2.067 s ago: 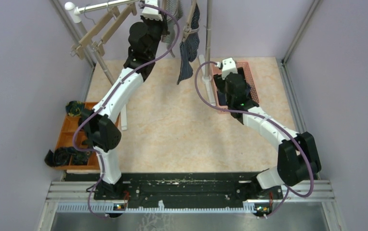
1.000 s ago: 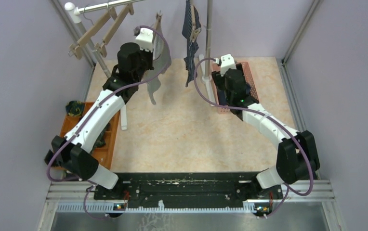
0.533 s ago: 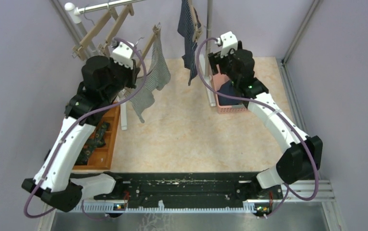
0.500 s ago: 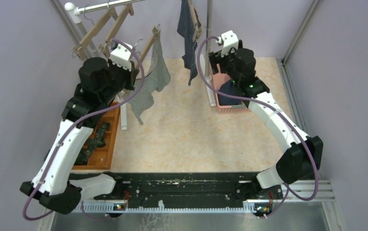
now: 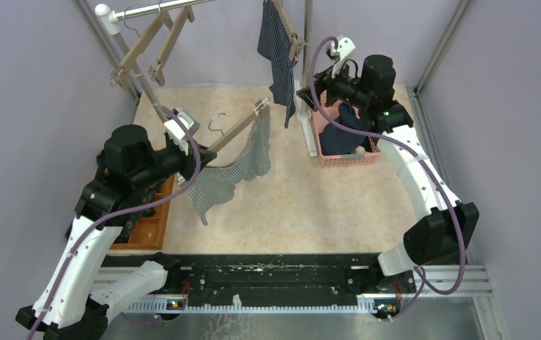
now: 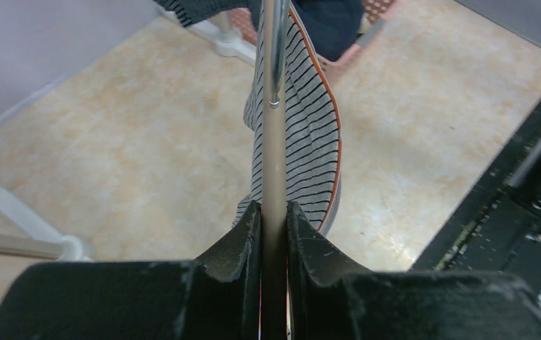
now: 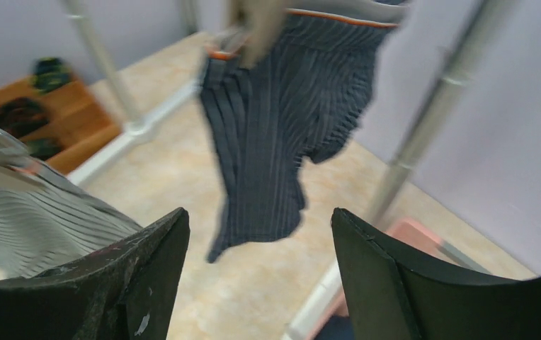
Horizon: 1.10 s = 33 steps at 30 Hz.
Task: Remove the underwear clipped to the hanger
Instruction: Remove the underwear from the hanger.
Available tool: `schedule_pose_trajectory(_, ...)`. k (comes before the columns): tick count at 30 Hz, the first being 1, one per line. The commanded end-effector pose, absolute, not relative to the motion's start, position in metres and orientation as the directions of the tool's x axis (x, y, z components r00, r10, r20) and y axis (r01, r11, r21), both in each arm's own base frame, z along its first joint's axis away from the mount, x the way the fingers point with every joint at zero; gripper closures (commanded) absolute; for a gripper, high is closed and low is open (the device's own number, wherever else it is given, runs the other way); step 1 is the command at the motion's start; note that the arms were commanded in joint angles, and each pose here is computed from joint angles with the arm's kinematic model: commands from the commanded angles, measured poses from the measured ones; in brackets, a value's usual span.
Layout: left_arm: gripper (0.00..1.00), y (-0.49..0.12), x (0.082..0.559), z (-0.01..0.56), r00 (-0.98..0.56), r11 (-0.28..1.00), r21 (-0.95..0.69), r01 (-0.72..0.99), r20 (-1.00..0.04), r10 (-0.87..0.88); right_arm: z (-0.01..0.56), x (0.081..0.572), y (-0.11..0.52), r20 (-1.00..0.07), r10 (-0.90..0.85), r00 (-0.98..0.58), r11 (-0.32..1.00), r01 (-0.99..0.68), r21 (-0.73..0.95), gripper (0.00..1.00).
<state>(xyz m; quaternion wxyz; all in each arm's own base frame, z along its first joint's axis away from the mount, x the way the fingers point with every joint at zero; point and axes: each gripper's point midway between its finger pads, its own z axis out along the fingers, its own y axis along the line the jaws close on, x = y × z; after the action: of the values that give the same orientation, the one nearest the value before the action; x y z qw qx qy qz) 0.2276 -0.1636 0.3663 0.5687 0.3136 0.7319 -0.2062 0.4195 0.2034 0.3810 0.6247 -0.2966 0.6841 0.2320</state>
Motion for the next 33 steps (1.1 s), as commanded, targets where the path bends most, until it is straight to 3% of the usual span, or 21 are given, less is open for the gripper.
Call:
schedule_pose_trajectory(1,0.90,-0.197,0.206,0.385,-0.088,0.565,-0.004,0.825,-0.989,0.122,0.410,0.376,0.246,-1.000,-0.021,-0.002,0.446,-0.895,-0.008,0.26)
schedule_pose_trajectory(15,0.91,-0.222,0.205,0.377,-0.054,0.412,0.014,0.911,-0.987,0.154,0.419,0.301,0.265,-1.000,0.006,-0.024,0.039,-0.999,0.024,0.22)
schedule_pose_trajectory(22,0.91,-0.212,0.207,0.375,-0.042,0.461,0.047,0.886,-0.983,0.181,0.413,0.300,0.247,-0.989,-0.143,0.047,0.152,-0.986,-0.068,0.21)
schedule_pose_trajectory(26,0.92,-0.210,0.207,0.377,-0.029,0.465,0.061,0.883,-0.982,0.185,0.413,0.289,0.237,-0.972,-0.210,0.102,0.141,-0.981,-0.133,0.15)
schedule_pose_trajectory(33,0.92,-0.209,0.202,0.381,-0.012,0.447,0.080,0.891,-0.980,0.198,0.425,0.286,0.210,-0.937,-0.305,0.170,0.208,-0.948,-0.239,0.13)
